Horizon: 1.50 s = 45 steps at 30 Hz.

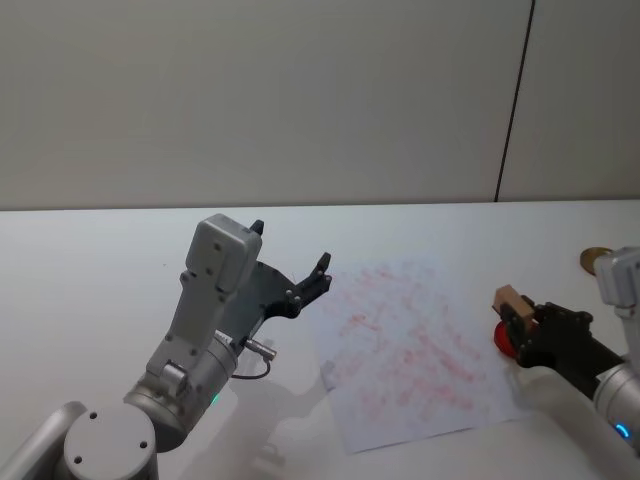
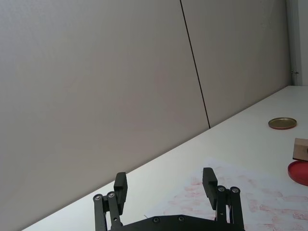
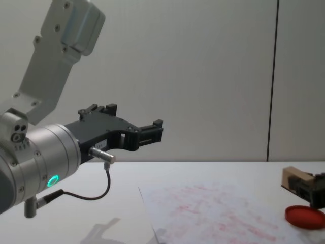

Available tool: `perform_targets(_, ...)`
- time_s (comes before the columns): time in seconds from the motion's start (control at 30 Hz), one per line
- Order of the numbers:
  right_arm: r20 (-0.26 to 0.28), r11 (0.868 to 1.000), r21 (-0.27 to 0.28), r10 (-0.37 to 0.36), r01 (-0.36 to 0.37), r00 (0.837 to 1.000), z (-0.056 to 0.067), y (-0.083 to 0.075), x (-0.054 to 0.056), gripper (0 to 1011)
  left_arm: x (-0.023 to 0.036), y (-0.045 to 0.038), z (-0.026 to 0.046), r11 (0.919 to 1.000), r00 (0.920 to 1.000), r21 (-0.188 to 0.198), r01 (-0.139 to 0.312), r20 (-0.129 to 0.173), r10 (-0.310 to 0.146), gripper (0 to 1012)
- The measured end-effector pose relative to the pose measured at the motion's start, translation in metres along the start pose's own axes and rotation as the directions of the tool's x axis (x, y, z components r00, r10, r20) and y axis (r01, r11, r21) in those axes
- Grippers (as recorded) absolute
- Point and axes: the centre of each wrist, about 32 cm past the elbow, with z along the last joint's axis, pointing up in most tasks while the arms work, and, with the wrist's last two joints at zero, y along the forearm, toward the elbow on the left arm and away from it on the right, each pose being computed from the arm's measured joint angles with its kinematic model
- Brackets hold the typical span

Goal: Use the one hand to pick up the stamp and affix it onto the A4 paper.

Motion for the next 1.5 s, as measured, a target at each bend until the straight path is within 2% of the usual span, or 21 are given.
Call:
perform_targets(0.4, -0.002, 0.998, -0.047, -0.045, 0.045, 0.999, -0.012, 0.007, 0.012, 221, 0.0, 0.0, 0.0, 1.0, 1.0, 0.0, 0.0, 0.0, 0.0, 993)
perform_targets(0.8, -0.008, 0.997, -0.062, -0.056, 0.056, 0.998, -0.018, 0.011, 0.018, 233, 0.0, 0.0, 0.0, 1.0, 1.0, 0.0, 0.0, 0.0, 0.0, 993)
perform_targets(0.93, -0.008, 0.996, -0.065, -0.054, 0.054, 0.998, -0.019, 0.012, 0.018, 333, 0.0, 0.0, 0.0, 1.0, 1.0, 0.0, 0.0, 0.0, 0.0, 993)
perform_targets(1.13, -0.009, 0.996, -0.068, -0.052, 0.051, 0.999, -0.019, 0.013, 0.019, 566, 0.0, 0.0, 0.0, 1.0, 1.0, 0.0, 0.0, 0.0, 0.0, 993)
perform_targets(1.27, -0.009, 0.996, -0.068, -0.052, 0.052, 0.999, -0.019, 0.013, 0.019, 667, 0.0, 0.0, 0.0, 1.0, 1.0, 0.0, 0.0, 0.0, 0.0, 993)
perform_targets(1.5, 0.0, 0.998, -0.032, -0.052, 0.052, 0.999, -0.015, 0.012, 0.019, 892, 0.0, 0.0, 0.0, 1.0, 1.0, 0.0, 0.0, 0.0, 0.0, 993)
